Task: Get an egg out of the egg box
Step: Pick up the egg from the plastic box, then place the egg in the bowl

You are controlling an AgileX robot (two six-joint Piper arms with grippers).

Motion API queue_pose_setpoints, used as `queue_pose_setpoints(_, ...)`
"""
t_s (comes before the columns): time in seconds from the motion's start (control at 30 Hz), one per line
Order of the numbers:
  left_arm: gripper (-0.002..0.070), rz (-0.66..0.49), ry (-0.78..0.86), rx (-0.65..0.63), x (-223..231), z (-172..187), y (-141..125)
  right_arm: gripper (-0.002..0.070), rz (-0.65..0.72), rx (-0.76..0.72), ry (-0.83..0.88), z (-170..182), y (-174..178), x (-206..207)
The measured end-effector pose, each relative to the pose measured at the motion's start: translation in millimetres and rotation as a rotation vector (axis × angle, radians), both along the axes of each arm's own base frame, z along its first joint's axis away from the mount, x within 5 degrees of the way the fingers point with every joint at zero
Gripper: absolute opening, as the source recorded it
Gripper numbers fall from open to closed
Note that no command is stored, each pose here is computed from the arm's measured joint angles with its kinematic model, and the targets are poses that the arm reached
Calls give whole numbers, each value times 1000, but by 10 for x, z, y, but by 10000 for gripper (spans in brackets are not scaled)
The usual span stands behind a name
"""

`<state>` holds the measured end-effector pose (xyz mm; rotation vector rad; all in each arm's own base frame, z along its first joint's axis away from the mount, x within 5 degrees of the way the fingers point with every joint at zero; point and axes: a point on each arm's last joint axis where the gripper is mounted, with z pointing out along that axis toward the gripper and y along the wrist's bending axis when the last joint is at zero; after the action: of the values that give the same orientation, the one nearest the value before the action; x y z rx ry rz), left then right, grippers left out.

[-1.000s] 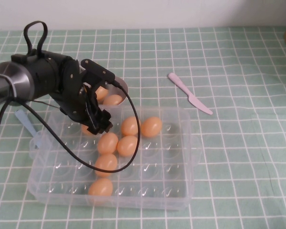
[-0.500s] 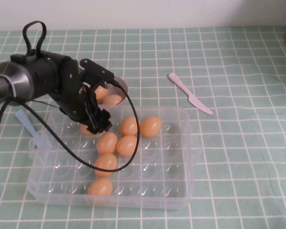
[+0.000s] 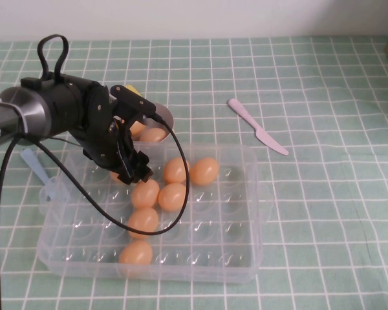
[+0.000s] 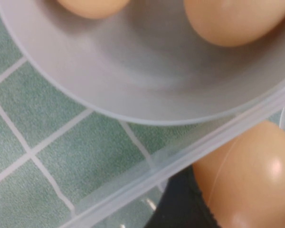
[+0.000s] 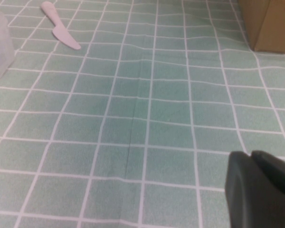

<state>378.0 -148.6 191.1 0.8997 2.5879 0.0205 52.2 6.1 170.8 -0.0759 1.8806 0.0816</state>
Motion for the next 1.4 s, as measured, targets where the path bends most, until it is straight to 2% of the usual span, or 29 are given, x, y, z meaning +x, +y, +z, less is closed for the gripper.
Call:
queue_pose_setpoints(0.2,365,0,-6,-3,5,2,-2,-17,0,0,0,0,0,0)
queue_pose_setpoints(0.5,362,0,-2,-1,-13,40,6,-17,0,0,0,0,0,0)
queue_pose_setpoints(0.93,360,56,64,-17,-311,542,109,-17,0,0,0,0,0,0)
queue_pose_setpoints(1.13,360,65,-106,-151,-315,872,68,-17,0,0,0,0,0,0)
queue_pose_setpoints(1.4,360,45,-394,-277,93,1025,-98,-17,0,0,0,0,0,0)
